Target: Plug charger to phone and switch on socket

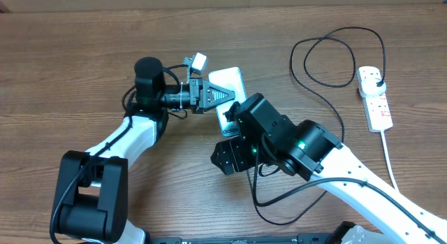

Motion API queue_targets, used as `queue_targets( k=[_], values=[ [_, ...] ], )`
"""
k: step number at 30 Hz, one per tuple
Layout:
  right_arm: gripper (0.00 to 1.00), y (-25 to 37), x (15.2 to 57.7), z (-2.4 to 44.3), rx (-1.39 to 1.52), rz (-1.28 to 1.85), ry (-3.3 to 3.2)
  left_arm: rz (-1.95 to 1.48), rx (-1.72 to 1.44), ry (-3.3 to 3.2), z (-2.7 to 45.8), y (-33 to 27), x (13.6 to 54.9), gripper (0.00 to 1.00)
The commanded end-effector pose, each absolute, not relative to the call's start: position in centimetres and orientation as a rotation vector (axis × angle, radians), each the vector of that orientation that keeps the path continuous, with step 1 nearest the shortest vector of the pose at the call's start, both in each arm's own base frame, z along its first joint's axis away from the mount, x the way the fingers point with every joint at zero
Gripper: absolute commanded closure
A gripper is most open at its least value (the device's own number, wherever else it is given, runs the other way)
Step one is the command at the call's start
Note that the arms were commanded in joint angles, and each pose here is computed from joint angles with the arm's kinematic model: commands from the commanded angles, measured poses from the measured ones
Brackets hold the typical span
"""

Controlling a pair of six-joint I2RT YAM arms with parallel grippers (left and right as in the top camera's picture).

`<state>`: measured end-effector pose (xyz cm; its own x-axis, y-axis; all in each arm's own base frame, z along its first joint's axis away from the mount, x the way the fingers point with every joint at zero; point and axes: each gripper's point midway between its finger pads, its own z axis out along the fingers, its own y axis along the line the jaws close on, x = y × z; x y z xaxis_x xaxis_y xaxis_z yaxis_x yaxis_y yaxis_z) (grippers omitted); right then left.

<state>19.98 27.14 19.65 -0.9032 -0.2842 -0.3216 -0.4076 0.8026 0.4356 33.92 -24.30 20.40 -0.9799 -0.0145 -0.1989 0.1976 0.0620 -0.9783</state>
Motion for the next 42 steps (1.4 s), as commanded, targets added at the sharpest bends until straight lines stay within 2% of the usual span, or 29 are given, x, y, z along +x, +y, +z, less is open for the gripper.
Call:
queue_targets(
  k=[1,6,11,17,21,24,27,35,40,42],
  values=[
    [0.01,27.2,20.8,25.0,-0.545,0.823,2.556,-2.045,0.194,2.202,19.9,-26.8,32.9,0.96],
    [0.0,25.4,19.5,27.5,-0.528,0.84,2.503,-2.03,0.204,2.213,19.7,-28.5,32.3,0.96],
    [0.0,22.1,18.8,31.4,-0.447,0.86,2.382,-1.963,0.138,2.201,19.6,-29.3,33.4,0.96],
    [0.0,16.4,19.1,34.1,-0.271,0.66,2.24,-1.844,0.116,2.264,18.0,-29.1,34.3,0.96],
    [0.0,14.6,18.6,35.1,-0.226,0.622,2.185,-1.554,0.06,2.521,13.2,-27.5,34.0,0.96],
    [0.0,14.4,18.4,35.5,-0.204,0.639,2.173,-1.136,0.011,2.736,9.4,-24.0,33.9,0.96],
    [0.0,14.5,18.6,35.3,-0.19,0.641,2.182,-0.901,0.102,2.821,8.1,-21.4,33.5,0.96],
    [0.0,14.9,19.1,34.8,-0.12,0.667,2.217,-0.877,0.095,2.871,5.7,-17.8,34.5,0.92],
    [0.0,14.9,19.1,34.9,-0.117,0.668,2.217,-1.279,0.189,2.833,4.3,-19.0,33.6,0.94],
    [0.0,14.9,19.1,34.9,-0.117,0.668,2.217,-1.337,0.214,2.842,3.2,-19.3,33.2,0.95]
  ],
)
